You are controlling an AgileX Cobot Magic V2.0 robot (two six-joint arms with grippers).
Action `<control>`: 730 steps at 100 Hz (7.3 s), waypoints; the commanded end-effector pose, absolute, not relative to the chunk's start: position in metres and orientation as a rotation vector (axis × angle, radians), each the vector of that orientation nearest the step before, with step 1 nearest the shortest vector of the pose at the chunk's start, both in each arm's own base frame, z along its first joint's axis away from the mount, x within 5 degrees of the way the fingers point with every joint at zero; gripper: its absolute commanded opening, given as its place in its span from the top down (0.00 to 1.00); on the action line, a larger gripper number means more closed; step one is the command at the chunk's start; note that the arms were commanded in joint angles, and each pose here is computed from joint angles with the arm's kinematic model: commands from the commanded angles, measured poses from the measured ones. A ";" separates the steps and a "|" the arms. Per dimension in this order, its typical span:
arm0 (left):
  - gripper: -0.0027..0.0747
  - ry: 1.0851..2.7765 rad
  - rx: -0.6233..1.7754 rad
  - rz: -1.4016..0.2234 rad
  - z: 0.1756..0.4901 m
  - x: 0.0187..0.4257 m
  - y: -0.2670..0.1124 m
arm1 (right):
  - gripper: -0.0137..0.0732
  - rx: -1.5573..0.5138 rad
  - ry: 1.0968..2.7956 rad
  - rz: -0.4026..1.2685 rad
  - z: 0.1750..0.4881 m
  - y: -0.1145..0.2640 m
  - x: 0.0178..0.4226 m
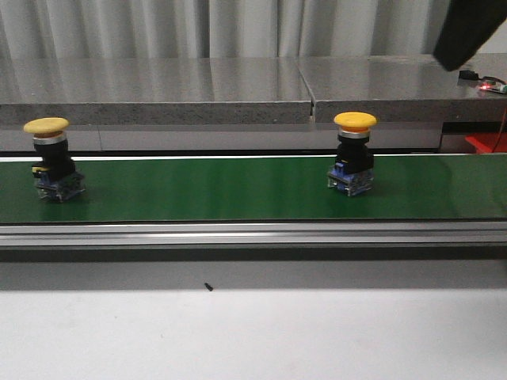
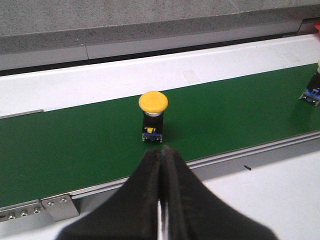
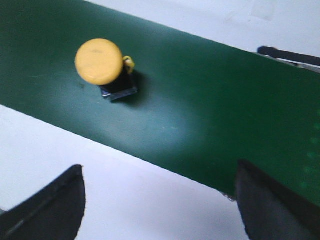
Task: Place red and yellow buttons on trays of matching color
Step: 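Lower the right gripper onto the first yellow button at the belt's far end, then carry the yellow button into the yellow tray and open the right gripper, then grasp the second yellow button at the belt's far end with the right gripper, then lower the yellow button into the yellow tray and release the right gripper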
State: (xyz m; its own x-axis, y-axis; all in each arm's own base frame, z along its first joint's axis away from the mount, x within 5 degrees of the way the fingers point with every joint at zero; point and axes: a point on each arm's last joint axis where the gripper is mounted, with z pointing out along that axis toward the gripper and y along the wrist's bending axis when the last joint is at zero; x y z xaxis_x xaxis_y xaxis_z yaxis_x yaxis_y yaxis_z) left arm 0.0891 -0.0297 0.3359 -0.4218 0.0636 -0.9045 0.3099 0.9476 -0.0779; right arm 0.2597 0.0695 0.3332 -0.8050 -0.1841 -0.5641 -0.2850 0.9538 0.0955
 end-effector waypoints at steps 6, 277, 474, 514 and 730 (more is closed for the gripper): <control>0.99 1.917 0.242 -0.297 0.349 0.091 -0.030 | 0.14 -0.372 2.488 0.303 0.338 0.082 0.286; 0.99 1.913 0.241 -0.296 0.349 0.091 -0.030 | 0.23 0.539 2.361 -0.048 0.255 -0.128 0.296; 0.99 1.913 0.241 -0.296 0.349 0.091 -0.030 | 0.76 -0.271 2.415 0.311 0.274 0.058 0.327; 0.99 1.913 0.241 -0.296 0.349 0.091 -0.030 | 0.81 -0.104 2.370 0.215 0.289 0.009 0.281; 0.99 1.913 0.241 -0.296 0.349 0.091 -0.030 | 0.26 0.652 2.103 -0.265 0.247 -0.162 0.251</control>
State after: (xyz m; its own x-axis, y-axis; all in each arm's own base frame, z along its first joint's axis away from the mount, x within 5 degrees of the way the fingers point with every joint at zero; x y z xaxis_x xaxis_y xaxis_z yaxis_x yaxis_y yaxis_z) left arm 0.0891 -0.0297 0.3359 -0.4218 0.0636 -0.9045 0.3099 0.9476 -0.0779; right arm 0.2549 -0.1602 0.2123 -0.5579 0.4065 -0.7235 0.5331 0.8437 0.0629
